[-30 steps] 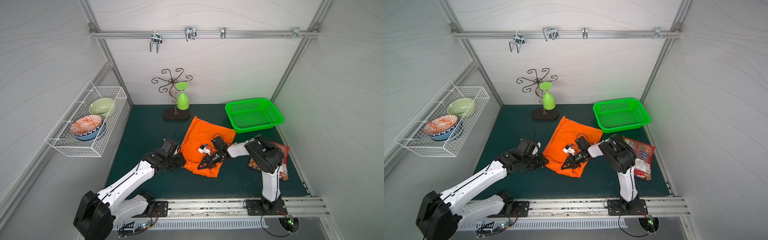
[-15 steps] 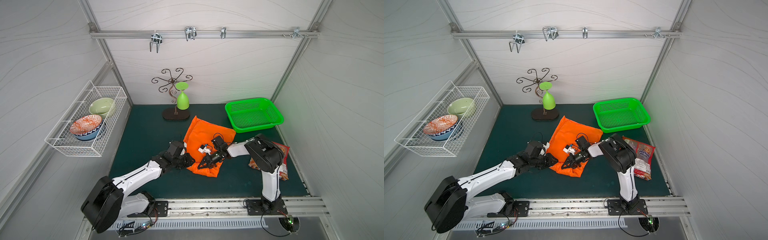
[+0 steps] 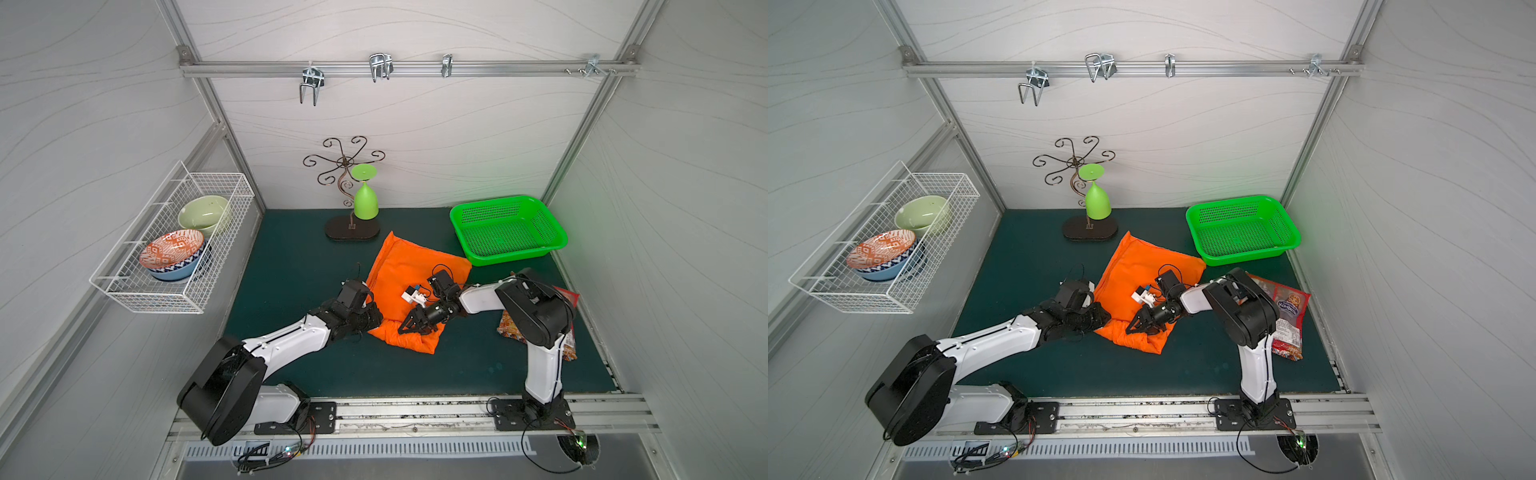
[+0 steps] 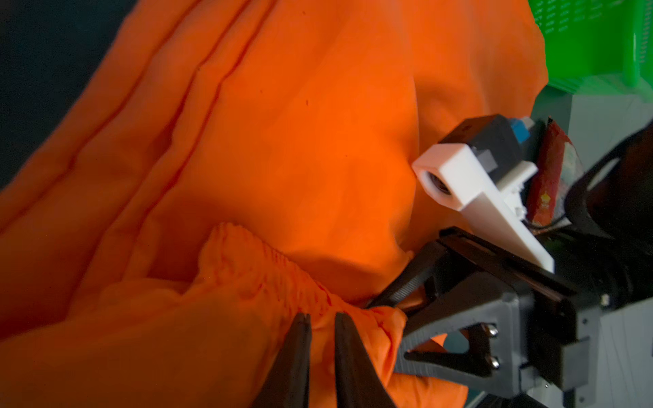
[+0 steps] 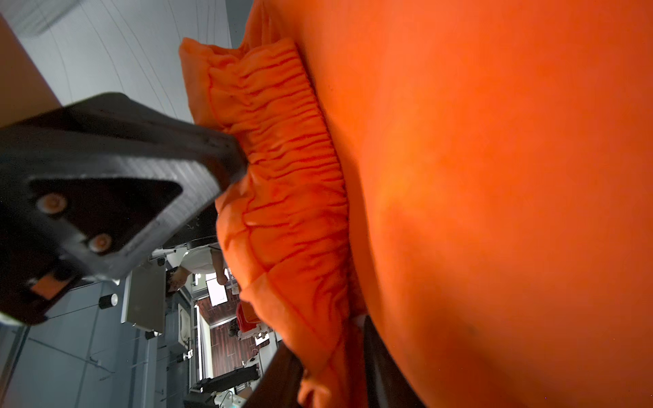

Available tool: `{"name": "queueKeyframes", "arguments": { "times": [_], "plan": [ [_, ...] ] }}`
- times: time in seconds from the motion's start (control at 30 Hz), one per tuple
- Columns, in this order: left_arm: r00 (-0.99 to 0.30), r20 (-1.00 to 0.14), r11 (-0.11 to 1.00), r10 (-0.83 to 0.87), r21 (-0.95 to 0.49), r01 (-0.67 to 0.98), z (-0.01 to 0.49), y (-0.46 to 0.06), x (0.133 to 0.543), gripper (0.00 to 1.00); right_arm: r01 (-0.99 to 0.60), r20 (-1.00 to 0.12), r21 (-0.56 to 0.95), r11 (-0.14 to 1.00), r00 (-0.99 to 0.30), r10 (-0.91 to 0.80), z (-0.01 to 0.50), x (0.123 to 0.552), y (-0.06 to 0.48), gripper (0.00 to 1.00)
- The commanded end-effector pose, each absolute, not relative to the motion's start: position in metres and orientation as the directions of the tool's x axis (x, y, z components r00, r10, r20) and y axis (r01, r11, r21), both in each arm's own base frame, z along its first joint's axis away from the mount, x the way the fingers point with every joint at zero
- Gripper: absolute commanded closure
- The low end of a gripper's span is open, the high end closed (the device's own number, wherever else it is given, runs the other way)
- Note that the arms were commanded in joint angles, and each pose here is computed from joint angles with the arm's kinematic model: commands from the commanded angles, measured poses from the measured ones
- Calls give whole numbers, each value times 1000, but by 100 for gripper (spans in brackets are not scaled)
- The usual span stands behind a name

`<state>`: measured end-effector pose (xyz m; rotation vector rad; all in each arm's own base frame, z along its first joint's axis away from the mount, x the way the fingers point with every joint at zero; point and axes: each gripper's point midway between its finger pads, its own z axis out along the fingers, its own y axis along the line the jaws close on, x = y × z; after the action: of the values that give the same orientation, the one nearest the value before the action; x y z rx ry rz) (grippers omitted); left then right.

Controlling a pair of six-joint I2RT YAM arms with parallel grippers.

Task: Roll up the shorts
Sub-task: Roll the shorts at the center of the board.

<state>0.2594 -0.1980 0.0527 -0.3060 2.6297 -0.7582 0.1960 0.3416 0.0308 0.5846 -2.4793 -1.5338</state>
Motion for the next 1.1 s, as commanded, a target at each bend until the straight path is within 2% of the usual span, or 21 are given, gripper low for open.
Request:
{"name": "queueKeyframes", "arguments": {
  "times": [0.0,0.33,0.43,0.7,0.83,1.07],
  "plan": [
    [-885,-338,861,-319,-494,-121,44,-185,272,81,-235,-9,781,578,-931,-365,-3,192,305,69],
    [-883,-339,891,-324,-423,-165,26,-172,276,83,-340,-81,670,661,-918,-389,-5,187,276,63],
    [-884,-331,891,-332,-418,-178,23,-171,276,85,-345,-92,657,670,-919,-383,-2,190,275,64],
    [-849,-419,856,-322,-511,-73,99,-183,283,78,-246,18,683,688,-936,-352,-22,192,283,76],
    [-846,-446,841,-294,-542,-6,126,-188,271,76,-218,49,681,699,-939,-341,-32,192,284,77],
    [-911,-385,799,-144,-589,123,117,-220,226,75,-222,46,683,696,-938,-344,-30,197,288,77]
  ]
}}
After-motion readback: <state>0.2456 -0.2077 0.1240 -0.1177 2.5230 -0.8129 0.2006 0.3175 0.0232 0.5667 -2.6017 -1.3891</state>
